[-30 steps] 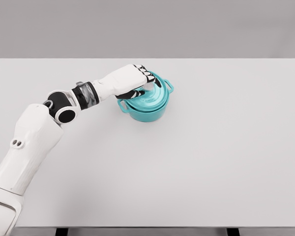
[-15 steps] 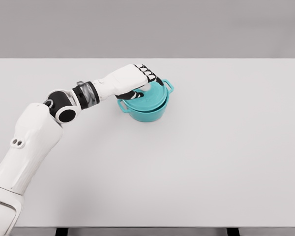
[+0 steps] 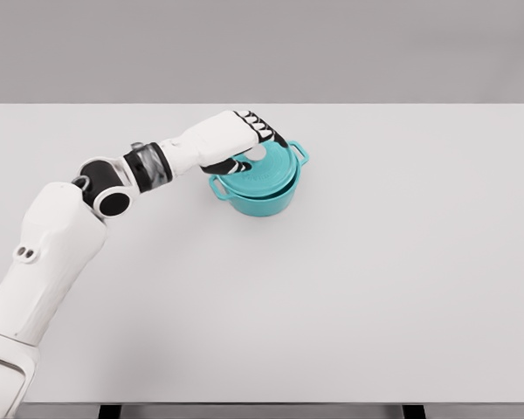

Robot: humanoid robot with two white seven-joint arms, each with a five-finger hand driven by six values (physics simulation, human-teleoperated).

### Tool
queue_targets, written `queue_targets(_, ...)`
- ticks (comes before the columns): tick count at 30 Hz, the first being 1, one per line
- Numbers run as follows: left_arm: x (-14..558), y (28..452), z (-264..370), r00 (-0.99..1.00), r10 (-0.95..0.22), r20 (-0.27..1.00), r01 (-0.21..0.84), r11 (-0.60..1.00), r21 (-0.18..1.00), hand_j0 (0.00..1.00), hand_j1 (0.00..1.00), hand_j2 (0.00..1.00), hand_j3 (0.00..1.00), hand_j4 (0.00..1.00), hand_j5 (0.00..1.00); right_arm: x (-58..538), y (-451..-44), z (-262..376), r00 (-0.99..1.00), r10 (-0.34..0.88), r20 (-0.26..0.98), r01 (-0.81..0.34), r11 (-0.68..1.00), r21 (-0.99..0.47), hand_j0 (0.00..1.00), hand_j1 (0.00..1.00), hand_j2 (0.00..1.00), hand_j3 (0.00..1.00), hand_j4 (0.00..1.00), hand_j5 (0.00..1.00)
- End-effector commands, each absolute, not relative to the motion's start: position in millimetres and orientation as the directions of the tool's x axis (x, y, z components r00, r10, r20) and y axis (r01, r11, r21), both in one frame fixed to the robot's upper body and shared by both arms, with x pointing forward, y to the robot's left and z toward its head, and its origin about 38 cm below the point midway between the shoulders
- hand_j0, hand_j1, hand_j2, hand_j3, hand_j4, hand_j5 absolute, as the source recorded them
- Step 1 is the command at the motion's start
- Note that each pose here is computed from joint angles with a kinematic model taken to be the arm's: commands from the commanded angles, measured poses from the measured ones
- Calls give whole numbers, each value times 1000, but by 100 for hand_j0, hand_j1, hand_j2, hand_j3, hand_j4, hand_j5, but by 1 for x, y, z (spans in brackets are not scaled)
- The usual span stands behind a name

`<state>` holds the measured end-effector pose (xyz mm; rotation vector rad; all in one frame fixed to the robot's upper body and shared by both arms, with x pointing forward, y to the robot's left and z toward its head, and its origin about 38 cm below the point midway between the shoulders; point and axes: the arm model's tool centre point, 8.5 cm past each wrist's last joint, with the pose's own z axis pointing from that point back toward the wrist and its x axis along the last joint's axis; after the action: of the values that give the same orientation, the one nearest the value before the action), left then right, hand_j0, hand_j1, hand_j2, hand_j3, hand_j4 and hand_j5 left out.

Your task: Cover the pot with left arm

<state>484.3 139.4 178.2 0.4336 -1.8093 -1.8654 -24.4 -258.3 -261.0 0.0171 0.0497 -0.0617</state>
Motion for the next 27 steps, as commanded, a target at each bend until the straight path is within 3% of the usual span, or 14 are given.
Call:
queue_targets(1, 484, 140, 180, -823, -556, 121, 133, 20, 991, 76, 76, 76, 76, 76, 76, -24, -258, -261, 997, -61, -50, 62, 998, 16, 100, 100, 100, 100, 100, 100)
queue_targets(10, 486, 144, 181, -819, -561, 119, 131, 19, 991, 78, 78, 78, 78, 78, 78, -24, -258, -261, 997, -61, -50, 62, 998, 16, 100, 100, 100, 100, 100, 100)
queue_targets(19, 488, 175, 197, -797, -599, 76, 86, 11, 996, 78, 78, 78, 78, 78, 78, -24, -258, -261, 997, -61, -50, 62, 998, 16, 100, 100, 100, 100, 100, 100)
queue_targets(25, 471, 243, 241, -780, -625, 43, 19, 45, 999, 82, 82, 82, 82, 82, 82, -24, -258, -261, 997, -61, -50, 62, 998, 16, 100, 100, 100, 100, 100, 100)
queue_targets(26, 467, 260, 246, -768, -638, 48, 17, 55, 998, 84, 84, 84, 84, 84, 84, -24, -258, -261, 997, -61, -50, 62, 998, 16, 100, 100, 100, 100, 100, 100)
queue_targets(27, 463, 276, 250, -751, -658, 48, 9, 62, 998, 92, 92, 92, 92, 92, 92, -24, -258, -261, 997, -61, -50, 62, 998, 16, 100, 100, 100, 100, 100, 100)
